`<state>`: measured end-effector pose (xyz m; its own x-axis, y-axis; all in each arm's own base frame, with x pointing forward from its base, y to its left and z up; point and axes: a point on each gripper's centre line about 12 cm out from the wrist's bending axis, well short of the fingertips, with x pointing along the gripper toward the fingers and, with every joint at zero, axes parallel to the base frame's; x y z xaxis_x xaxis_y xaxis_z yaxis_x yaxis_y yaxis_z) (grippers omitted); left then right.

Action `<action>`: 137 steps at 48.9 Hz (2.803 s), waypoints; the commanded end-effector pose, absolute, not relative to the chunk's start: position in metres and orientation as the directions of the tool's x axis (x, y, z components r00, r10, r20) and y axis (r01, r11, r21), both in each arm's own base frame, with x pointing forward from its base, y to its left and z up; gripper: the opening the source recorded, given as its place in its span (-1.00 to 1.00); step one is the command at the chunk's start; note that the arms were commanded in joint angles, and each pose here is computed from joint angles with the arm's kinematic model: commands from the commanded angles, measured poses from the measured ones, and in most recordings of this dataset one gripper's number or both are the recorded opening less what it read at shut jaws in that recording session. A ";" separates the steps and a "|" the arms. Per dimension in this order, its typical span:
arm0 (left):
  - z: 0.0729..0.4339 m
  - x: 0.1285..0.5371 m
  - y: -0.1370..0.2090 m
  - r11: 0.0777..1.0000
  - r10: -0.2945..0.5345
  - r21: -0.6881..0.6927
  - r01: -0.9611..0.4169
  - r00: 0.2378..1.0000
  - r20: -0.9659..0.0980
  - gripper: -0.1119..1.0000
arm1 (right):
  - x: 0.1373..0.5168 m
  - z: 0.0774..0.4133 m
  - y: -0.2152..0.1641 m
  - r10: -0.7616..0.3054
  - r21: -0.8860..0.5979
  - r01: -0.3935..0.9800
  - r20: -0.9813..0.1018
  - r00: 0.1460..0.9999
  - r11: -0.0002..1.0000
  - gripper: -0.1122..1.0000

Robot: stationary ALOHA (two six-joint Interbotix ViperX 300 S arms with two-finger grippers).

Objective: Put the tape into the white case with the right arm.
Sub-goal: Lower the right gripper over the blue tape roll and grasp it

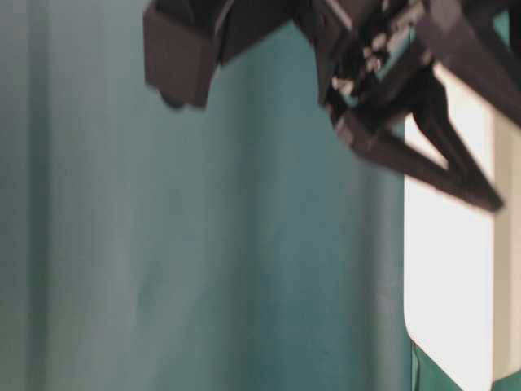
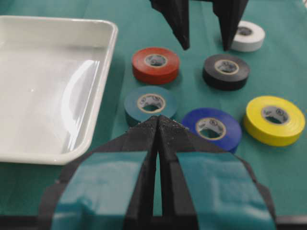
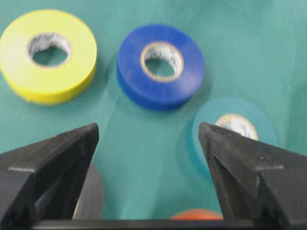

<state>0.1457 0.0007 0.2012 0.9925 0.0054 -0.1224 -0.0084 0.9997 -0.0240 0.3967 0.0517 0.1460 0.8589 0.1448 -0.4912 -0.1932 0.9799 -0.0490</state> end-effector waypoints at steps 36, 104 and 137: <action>0.202 0.144 0.001 1.000 0.007 -0.018 -0.009 0.995 -0.103 -0.79 | 0.472 0.145 0.072 0.171 -0.054 -0.214 -0.427 0.888 0.975 0.13; 0.195 0.142 0.001 1.000 0.007 -0.019 -0.009 0.994 -0.113 -0.79 | 0.490 0.105 0.089 0.119 -0.110 -0.262 -0.682 0.722 0.959 0.10; 0.195 0.142 0.001 1.000 0.007 -0.024 -0.010 0.994 -0.113 -0.79 | 0.490 0.112 0.088 0.106 -0.123 -0.264 -0.697 0.709 0.957 -0.75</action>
<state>0.1404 0.0007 0.1901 0.9917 0.0052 -0.1285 -0.0078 0.9998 -0.0194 0.4855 0.0867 0.0927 0.6787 0.1004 -0.7275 -0.2673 0.9565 -0.1173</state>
